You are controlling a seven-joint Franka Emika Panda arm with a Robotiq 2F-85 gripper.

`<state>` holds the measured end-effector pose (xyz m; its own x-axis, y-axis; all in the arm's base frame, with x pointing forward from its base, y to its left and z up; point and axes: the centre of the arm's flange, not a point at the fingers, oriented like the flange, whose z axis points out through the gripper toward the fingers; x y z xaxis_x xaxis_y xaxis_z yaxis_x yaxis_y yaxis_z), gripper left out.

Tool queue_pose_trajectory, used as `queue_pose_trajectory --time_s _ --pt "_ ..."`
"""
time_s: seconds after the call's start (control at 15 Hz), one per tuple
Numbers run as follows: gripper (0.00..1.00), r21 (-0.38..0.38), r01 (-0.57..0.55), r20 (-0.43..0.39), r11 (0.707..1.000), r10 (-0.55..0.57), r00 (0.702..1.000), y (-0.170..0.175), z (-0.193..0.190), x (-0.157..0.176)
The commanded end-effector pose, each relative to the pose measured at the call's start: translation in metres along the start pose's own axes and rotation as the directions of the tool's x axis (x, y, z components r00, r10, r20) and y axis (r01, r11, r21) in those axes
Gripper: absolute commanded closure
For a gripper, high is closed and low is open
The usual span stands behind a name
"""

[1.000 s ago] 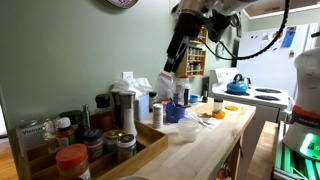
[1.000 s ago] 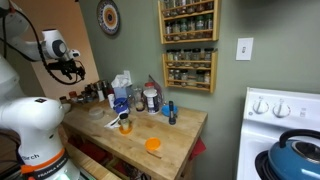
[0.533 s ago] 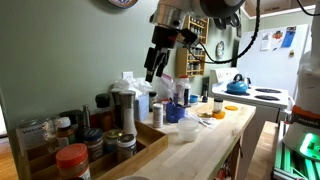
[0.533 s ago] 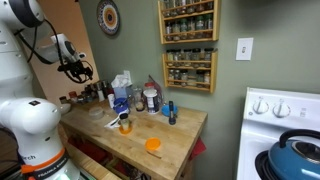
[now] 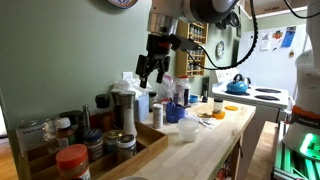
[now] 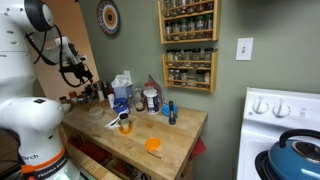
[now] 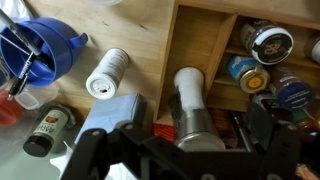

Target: Move the salt cellar to the right side of the counter.

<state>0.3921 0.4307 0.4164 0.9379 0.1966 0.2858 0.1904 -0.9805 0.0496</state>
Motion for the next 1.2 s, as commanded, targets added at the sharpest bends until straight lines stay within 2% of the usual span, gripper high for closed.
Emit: queue_pose_trajectory --time_s 0.0,0.2,0.47,0.6,0.73,0.8,0.87,1.13 --pt "0.0 -0.035 -0.177 -0.017 0.984 0.176 0.984 -0.045 0.024 0.014" --pt "0.0 0.006 -0.197 -0.039 0.98 0.198 0.98 -0.071 0.03 0.022" --pt "0.0 -0.016 -0.143 -0.093 0.99 0.141 0.986 -0.097 0.045 0.036" --pt "0.0 -0.032 -0.128 -0.09 0.991 0.124 0.988 -0.095 0.052 0.044" --pt "0.0 -0.043 -0.166 -0.094 0.985 0.161 0.982 -0.085 0.055 0.051" --pt "0.0 -0.013 -0.184 -0.08 0.983 0.182 0.98 -0.08 0.051 0.053" --pt "0.0 -0.015 -0.165 -0.087 0.986 0.163 0.983 -0.08 0.053 0.046" --pt "0.0 -0.011 -0.182 -0.096 0.983 0.18 0.979 -0.076 0.05 0.054"
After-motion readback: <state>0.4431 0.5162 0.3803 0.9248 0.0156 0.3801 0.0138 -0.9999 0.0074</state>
